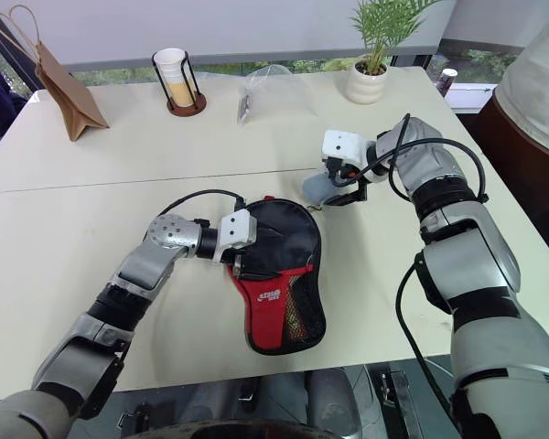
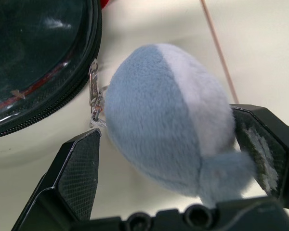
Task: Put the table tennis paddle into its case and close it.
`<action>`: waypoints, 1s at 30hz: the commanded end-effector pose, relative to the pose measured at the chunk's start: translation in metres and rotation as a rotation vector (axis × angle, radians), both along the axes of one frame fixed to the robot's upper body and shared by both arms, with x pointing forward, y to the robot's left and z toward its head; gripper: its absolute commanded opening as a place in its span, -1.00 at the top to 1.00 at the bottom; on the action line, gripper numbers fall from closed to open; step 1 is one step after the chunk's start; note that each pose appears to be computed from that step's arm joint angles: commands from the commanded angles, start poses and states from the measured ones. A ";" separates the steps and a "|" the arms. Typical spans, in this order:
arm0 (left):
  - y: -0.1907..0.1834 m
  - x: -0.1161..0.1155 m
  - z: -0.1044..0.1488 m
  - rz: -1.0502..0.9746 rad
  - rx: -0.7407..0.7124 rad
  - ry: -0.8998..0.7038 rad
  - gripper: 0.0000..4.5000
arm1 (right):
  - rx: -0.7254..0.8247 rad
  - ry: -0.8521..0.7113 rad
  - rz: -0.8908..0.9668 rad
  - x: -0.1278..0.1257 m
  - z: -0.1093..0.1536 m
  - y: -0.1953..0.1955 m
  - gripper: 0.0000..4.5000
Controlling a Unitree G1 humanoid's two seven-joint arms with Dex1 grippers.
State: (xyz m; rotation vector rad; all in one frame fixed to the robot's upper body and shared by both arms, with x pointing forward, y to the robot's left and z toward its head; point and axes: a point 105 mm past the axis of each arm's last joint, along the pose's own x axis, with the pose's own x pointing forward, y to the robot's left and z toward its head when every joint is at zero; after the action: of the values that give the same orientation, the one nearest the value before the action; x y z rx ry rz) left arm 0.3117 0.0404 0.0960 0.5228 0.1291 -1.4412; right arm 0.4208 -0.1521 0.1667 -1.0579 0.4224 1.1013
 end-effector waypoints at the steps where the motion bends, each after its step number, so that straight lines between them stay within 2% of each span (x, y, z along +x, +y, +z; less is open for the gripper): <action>1: 0.004 0.000 -0.017 0.034 0.061 0.020 -1.00 | 0.000 -0.054 0.001 0.006 0.015 0.002 -0.76; 2: 0.003 0.000 -0.018 0.036 0.066 0.020 -1.00 | 0.005 -0.050 -0.004 0.006 0.015 0.002 -0.66; 4: 0.002 0.000 -0.019 0.037 0.069 0.019 -1.00 | 0.011 -0.045 -0.005 0.006 0.016 0.002 -0.27; 5: 0.002 0.000 -0.020 0.038 0.069 0.020 -1.00 | 0.010 -0.045 0.000 0.006 0.016 0.002 0.01; 9: 0.000 0.000 -0.021 0.040 0.072 0.024 -1.00 | -0.001 -0.042 0.020 0.004 0.019 0.001 0.87; 10: 0.000 0.000 -0.022 0.037 0.072 0.030 -1.00 | -0.008 -0.045 0.027 0.003 0.019 0.000 1.00; 17: 0.000 -0.008 -0.031 0.014 0.104 0.085 -1.00 | -0.076 -0.101 0.072 -0.011 0.018 -0.020 1.00; 25: 0.003 -0.006 -0.036 0.026 0.124 0.122 -1.00 | -0.176 -0.126 0.059 -0.058 -0.007 -0.046 1.00; 30: 0.006 -0.002 -0.039 0.050 0.133 0.134 -1.00 | -0.193 -0.148 0.037 -0.079 -0.013 -0.046 1.00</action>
State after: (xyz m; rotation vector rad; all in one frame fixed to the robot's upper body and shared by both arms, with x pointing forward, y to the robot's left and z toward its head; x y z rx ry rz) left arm 0.3117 0.0333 0.0861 0.5081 0.2035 -1.4461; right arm 0.3454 -0.1964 0.1415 -1.2884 0.4149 1.0590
